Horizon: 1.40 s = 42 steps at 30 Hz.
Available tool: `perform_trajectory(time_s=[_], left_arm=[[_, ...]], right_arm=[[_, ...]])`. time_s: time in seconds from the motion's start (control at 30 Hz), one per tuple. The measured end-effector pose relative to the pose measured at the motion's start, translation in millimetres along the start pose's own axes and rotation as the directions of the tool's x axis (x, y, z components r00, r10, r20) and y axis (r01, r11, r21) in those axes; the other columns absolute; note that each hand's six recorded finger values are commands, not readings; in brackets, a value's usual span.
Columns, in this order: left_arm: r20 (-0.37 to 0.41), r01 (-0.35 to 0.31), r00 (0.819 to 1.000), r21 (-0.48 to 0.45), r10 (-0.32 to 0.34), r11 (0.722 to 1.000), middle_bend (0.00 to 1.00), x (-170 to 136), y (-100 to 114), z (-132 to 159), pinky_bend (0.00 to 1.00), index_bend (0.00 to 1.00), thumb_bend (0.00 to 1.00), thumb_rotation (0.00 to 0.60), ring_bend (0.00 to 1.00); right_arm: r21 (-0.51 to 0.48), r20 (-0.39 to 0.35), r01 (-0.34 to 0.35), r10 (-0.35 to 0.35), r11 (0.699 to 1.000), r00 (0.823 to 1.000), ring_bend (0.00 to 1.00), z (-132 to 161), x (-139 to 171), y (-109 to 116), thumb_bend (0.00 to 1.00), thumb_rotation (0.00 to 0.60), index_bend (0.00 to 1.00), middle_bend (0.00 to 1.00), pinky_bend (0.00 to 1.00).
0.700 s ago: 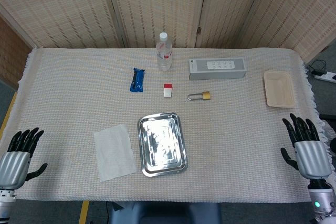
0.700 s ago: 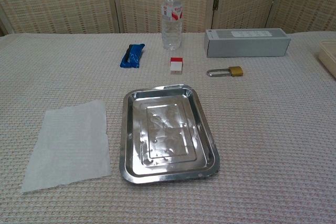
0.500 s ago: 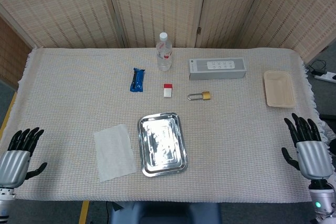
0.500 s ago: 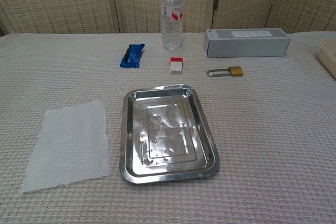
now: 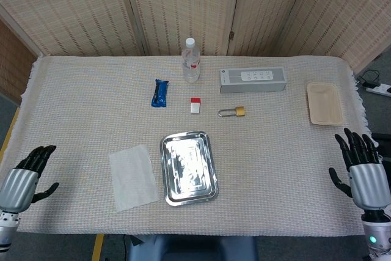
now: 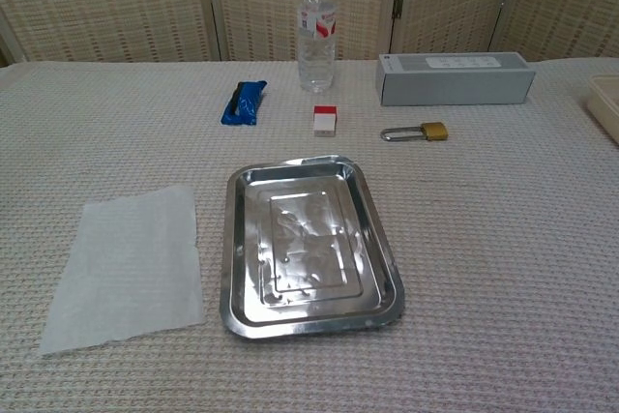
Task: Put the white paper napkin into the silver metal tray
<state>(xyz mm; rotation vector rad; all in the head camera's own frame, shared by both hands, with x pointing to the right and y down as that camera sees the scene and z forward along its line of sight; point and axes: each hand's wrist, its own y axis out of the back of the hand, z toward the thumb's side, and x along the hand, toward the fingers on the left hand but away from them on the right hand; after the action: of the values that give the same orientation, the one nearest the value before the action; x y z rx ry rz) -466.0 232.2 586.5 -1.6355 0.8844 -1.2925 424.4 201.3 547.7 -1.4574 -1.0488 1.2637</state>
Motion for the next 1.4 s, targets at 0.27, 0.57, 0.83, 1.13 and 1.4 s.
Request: perform_trajectory(time_s=[0.27,0.57,0.83,1.13,1.4], left_arm=[[0.217,0.037,0.976,-0.05,-0.025,0.998,1.0,6,-38,10,1.0,0.37,0.26,0.6,0.97],[0.324,0.08,0.945,-0.092,-0.046,0.993,1.0,14,-84,46,1.0,0.5,0.26,0.6,1.0],[0.36,0.088,0.932,-0.088,-0.051,0.992,1.0,20,-107,62,1.0,0.51,0.26,0.6,1.0],[0.365,0.087,0.93,-0.082,-0.052,0.993,1.0,20,-121,73,1.0,0.5,0.26,0.6,1.0],[0.392,0.138,0.914,-0.063,-0.103,0.988,1.0,24,-138,85,1.0,0.5,0.25,0.6,1.0]], right_arm=[[-0.007,-0.001,-0.001,0.001,1.0,1.0,0.0,0,-8,-8,0.4,0.6,0.0,0.0,0.0],[-0.051,-0.016,0.016,-0.017,0.999,1.0,0.0,1,-10,-2,0.4,0.6,0.0,0.0,0.0],[-0.087,-0.021,0.03,-0.032,0.996,0.999,0.0,-2,-9,7,0.4,0.6,0.0,0.0,0.0],[-0.126,-0.019,0.053,-0.056,0.991,0.998,0.0,-4,-4,20,0.4,0.6,0.0,0.0,0.0],[-0.159,-0.016,0.098,-0.102,0.982,0.995,0.0,-6,3,36,0.4,0.6,0.0,0.0,0.0]])
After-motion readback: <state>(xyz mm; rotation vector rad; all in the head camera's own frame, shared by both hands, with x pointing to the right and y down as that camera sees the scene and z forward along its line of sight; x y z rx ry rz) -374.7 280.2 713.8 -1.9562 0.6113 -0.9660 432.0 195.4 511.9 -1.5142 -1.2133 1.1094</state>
